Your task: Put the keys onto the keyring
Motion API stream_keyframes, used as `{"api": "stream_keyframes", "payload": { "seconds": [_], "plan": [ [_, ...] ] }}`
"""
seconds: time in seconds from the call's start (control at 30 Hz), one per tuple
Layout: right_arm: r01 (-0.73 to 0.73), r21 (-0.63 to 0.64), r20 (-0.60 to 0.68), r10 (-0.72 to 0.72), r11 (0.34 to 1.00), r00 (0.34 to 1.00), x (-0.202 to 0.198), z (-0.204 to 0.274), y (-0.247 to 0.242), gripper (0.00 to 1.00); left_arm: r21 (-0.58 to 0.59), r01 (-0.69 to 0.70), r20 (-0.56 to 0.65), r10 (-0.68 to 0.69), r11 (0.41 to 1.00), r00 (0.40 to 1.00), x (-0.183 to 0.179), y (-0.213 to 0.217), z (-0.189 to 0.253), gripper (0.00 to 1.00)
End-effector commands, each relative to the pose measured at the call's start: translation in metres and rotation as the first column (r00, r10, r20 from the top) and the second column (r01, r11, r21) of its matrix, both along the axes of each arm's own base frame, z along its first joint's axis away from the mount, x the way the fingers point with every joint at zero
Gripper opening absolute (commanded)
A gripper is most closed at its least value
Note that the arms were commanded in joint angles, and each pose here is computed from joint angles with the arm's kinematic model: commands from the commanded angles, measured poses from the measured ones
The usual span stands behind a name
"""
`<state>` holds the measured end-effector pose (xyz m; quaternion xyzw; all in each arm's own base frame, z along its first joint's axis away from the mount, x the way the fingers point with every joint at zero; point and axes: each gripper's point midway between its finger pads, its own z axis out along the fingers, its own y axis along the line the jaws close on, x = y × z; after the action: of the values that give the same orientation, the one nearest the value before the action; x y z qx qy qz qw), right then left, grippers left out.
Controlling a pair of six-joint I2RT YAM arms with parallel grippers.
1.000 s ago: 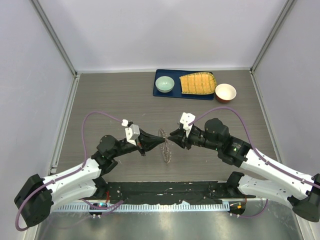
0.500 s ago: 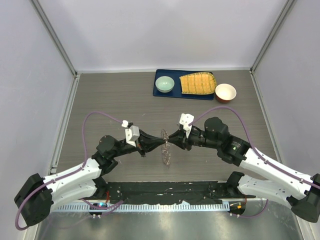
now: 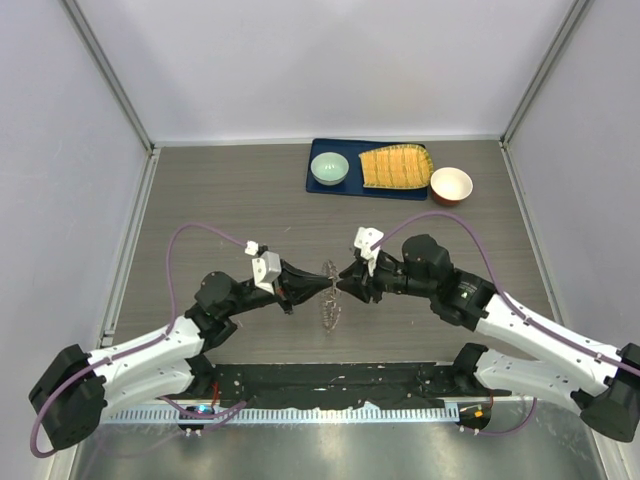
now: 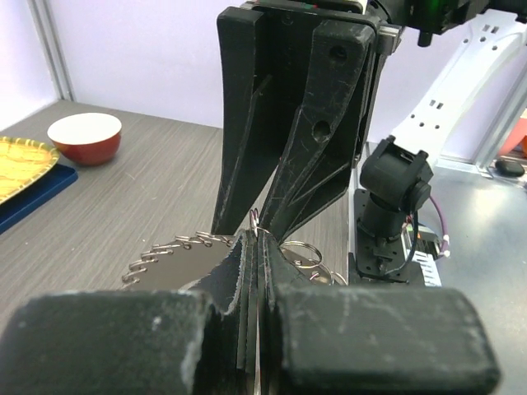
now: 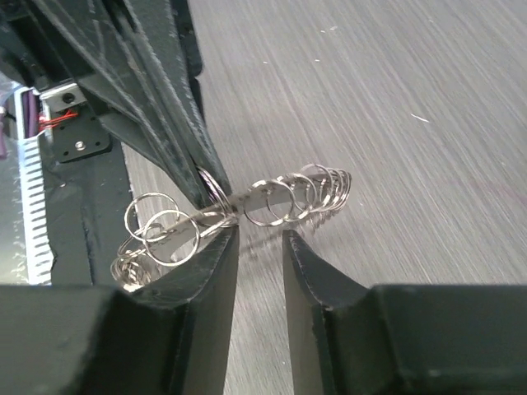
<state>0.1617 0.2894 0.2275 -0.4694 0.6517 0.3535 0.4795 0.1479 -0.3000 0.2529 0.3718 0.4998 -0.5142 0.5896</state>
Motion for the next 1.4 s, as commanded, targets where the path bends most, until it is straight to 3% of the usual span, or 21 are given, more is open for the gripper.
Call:
{"api": "stream_keyframes", "payload": {
  "seconds": [0.0,0.33,0.67,0.97,1.37],
  "plan": [
    [0.135,0.072,0.065,-0.140,0.988,0.988,0.016,0.038,-0.013,0.38,-0.061,-0.067,0.075,0.072,0.996,0.995,0.006,0.007,0.023,0.00],
    [0.184,0.162,0.087,-0.200,0.969,0.976,0.018,0.060,-0.023,0.47,-0.064,-0.125,0.053,0.128,0.990,0.990,0.015,0.012,0.018,0.00],
    [0.149,0.174,0.032,-0.157,0.973,0.987,0.015,0.040,-0.012,0.51,-0.091,-0.065,0.082,0.073,0.994,0.994,0.002,0.012,0.024,0.00],
    [-0.096,0.228,0.008,0.096,0.969,0.995,-0.010,0.058,-0.016,0.51,-0.065,0.030,0.132,-0.021,0.997,0.991,-0.018,0.011,0.026,0.00],
    [-0.228,0.209,-0.025,0.238,0.951,0.971,-0.028,0.055,-0.011,0.50,-0.048,0.106,0.170,-0.097,0.993,0.981,-0.028,0.005,0.037,0.00]
  ]
}}
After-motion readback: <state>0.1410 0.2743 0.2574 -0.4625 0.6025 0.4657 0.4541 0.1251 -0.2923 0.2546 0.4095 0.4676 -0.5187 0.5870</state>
